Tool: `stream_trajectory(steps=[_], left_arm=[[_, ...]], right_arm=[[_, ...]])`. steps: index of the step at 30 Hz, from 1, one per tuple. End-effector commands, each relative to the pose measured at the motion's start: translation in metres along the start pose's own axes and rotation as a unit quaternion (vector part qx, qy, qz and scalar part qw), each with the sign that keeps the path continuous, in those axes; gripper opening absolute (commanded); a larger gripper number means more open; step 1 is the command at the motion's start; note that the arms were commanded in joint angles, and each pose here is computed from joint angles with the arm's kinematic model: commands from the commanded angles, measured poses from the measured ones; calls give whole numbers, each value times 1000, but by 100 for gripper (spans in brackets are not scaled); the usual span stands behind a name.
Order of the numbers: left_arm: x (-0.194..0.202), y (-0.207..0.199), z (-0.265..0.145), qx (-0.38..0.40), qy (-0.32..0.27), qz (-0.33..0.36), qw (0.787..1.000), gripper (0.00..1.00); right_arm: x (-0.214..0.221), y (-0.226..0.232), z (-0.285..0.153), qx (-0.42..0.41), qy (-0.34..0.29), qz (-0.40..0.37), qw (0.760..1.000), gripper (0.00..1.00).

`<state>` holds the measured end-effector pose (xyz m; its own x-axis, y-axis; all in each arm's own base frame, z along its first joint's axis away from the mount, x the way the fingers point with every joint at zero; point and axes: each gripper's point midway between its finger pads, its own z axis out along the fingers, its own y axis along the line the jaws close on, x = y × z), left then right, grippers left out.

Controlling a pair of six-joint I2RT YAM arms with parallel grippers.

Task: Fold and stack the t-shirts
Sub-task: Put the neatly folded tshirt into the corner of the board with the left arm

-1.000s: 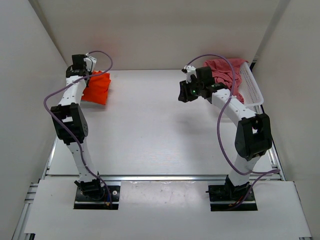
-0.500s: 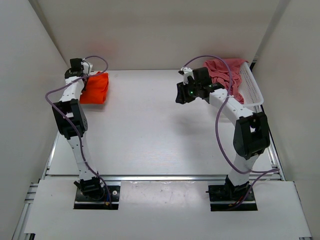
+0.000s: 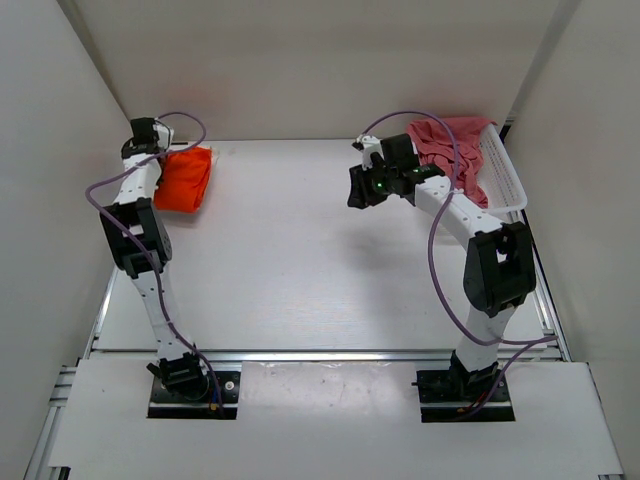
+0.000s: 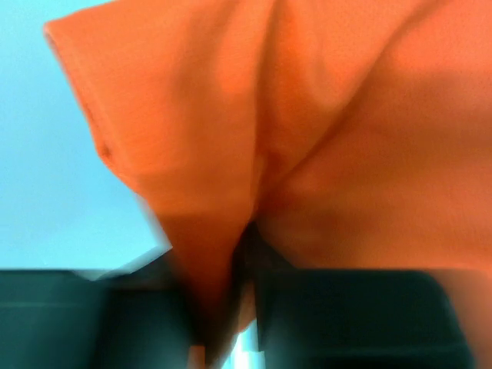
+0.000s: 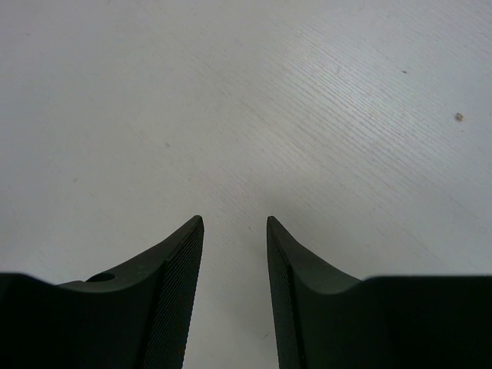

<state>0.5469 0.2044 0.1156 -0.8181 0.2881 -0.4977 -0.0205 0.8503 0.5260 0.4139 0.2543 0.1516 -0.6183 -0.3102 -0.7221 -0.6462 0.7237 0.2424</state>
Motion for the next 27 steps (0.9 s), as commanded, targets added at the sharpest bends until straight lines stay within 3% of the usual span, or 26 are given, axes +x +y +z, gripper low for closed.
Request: stream_trajectory(steps=[1, 4, 5, 6, 7, 15, 23, 27], left_arm=[[1, 25, 1, -56, 11, -13, 998, 45], [4, 38, -2, -86, 27, -35, 995, 78], [3, 44, -4, -95, 27, -43, 994, 86], [3, 47, -4, -101, 27, -46, 993, 87], [-2, 55, -11, -117, 20, -51, 992, 99], [-4, 92, -36, -199, 16, -72, 977, 99], [13, 119, -39, -232, 30, -86, 968, 99], [11, 110, -46, -224, 18, -85, 971, 99]], right_arm=[[-20, 7, -5, -11, -22, -21, 999, 44], [-19, 10, -6, -16, -19, -21, 999, 45], [-20, 9, -6, -18, -22, -24, 999, 44], [-21, 12, -6, -21, -24, -26, 999, 44], [-19, 13, -6, -22, -21, -22, 999, 45], [-25, 25, -8, -41, -27, -32, 998, 45], [-22, 34, -18, -46, -26, -43, 998, 43], [-28, 42, -26, -52, -30, -56, 997, 43]])
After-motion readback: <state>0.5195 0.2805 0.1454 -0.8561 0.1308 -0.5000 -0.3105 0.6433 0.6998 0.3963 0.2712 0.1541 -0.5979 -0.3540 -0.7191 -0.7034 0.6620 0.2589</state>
